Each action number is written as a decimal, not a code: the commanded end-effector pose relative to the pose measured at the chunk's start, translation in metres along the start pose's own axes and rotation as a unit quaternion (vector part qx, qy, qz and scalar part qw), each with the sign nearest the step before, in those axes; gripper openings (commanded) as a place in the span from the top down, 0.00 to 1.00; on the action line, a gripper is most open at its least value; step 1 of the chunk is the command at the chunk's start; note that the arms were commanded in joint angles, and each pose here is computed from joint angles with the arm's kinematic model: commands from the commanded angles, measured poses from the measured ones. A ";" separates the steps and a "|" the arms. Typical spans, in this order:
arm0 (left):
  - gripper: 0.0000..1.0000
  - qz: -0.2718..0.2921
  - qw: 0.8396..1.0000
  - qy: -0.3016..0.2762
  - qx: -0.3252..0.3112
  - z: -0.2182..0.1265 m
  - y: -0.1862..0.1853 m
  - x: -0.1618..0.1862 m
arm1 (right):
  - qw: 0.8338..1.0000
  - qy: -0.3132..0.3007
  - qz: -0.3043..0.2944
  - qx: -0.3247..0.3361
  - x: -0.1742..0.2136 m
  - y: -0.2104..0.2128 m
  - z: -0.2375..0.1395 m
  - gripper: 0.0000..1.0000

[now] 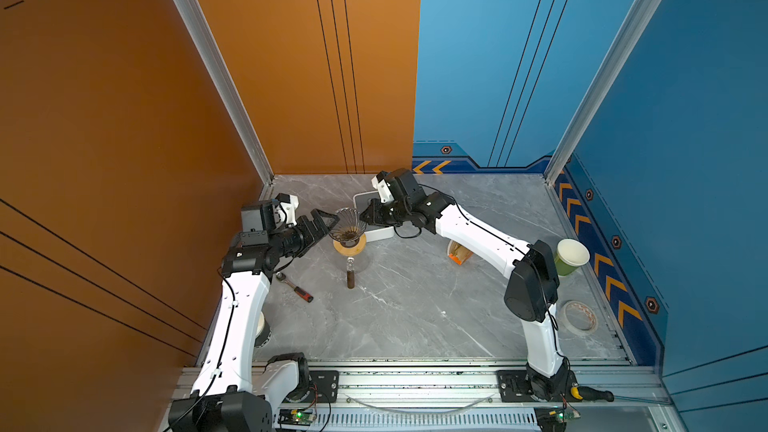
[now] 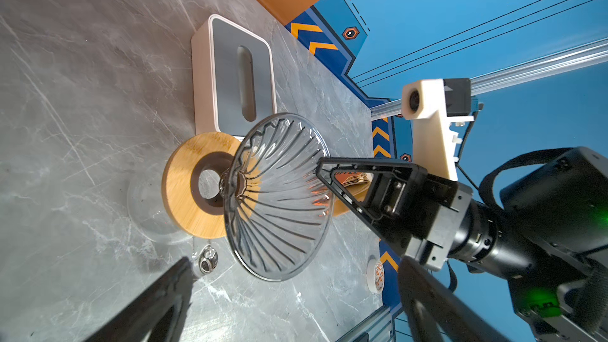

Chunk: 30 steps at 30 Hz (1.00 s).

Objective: Place the coffee filter in the dripper

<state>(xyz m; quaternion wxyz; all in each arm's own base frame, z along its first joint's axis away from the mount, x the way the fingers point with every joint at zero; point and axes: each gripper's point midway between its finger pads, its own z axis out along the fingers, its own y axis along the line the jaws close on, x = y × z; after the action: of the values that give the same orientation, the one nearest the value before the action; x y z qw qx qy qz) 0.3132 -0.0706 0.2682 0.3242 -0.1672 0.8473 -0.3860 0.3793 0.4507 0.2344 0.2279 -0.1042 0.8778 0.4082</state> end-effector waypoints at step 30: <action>0.02 0.019 0.999 0.037 -0.033 0.042 0.022 0.012 | 1.000 -0.002 0.018 -0.015 -0.004 0.000 0.016 0.88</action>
<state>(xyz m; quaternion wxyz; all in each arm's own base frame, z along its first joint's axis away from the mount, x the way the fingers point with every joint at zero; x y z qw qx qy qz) 0.3279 -0.0877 0.2265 0.2807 -0.1583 0.8720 -0.3684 0.3853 0.4573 0.1997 0.2023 -0.0882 0.8903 0.3983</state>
